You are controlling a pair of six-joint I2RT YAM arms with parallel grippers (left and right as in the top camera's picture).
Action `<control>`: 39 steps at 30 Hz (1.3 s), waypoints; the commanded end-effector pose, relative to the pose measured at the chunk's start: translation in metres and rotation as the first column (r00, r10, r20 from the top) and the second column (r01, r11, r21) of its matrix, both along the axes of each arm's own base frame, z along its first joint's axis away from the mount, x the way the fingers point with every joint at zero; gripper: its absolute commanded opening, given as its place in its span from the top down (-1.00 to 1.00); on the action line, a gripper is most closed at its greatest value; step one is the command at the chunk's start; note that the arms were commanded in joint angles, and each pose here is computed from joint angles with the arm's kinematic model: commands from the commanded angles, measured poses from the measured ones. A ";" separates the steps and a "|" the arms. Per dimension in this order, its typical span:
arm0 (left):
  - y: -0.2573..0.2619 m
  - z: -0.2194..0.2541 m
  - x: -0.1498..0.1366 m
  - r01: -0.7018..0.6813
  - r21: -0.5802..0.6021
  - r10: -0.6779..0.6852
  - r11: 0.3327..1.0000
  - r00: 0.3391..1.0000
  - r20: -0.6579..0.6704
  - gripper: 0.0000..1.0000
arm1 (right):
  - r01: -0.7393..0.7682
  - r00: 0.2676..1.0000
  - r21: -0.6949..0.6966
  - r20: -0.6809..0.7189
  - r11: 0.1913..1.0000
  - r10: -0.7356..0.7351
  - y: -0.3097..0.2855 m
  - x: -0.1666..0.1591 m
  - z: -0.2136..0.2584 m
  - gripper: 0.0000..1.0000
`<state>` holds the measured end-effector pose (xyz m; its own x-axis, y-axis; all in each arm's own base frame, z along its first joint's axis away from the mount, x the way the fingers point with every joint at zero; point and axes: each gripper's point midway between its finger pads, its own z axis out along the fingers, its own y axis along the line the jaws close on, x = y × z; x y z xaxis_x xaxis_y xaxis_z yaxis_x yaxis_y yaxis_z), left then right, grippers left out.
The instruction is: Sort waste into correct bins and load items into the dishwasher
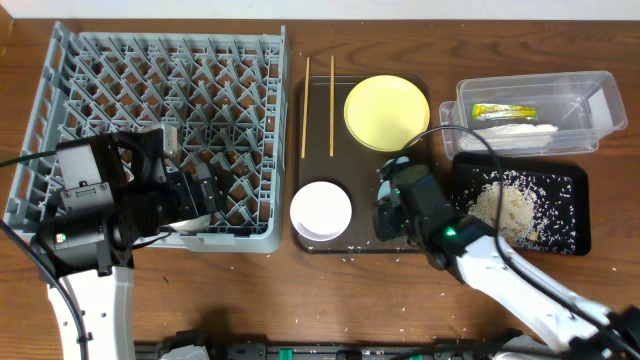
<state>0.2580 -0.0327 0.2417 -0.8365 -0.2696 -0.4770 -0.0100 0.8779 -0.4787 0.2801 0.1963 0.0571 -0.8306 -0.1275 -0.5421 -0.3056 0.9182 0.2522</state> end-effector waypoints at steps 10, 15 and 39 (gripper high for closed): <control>-0.051 0.042 0.029 0.115 0.270 -0.149 0.956 0.982 0.112 -0.79 | 0.086 0.993 0.020 0.078 0.996 -0.087 -0.029 0.036 0.122 -0.53; -0.105 0.030 0.064 0.239 0.282 -0.270 0.929 0.960 0.079 -0.73 | 0.224 0.968 0.045 0.108 0.974 -0.228 -0.077 0.051 0.178 -0.45; -0.198 -0.199 0.203 0.315 0.367 -0.303 0.875 0.949 -0.091 0.04 | 0.382 0.924 0.022 -0.021 0.924 -0.381 -0.129 0.037 0.171 -0.90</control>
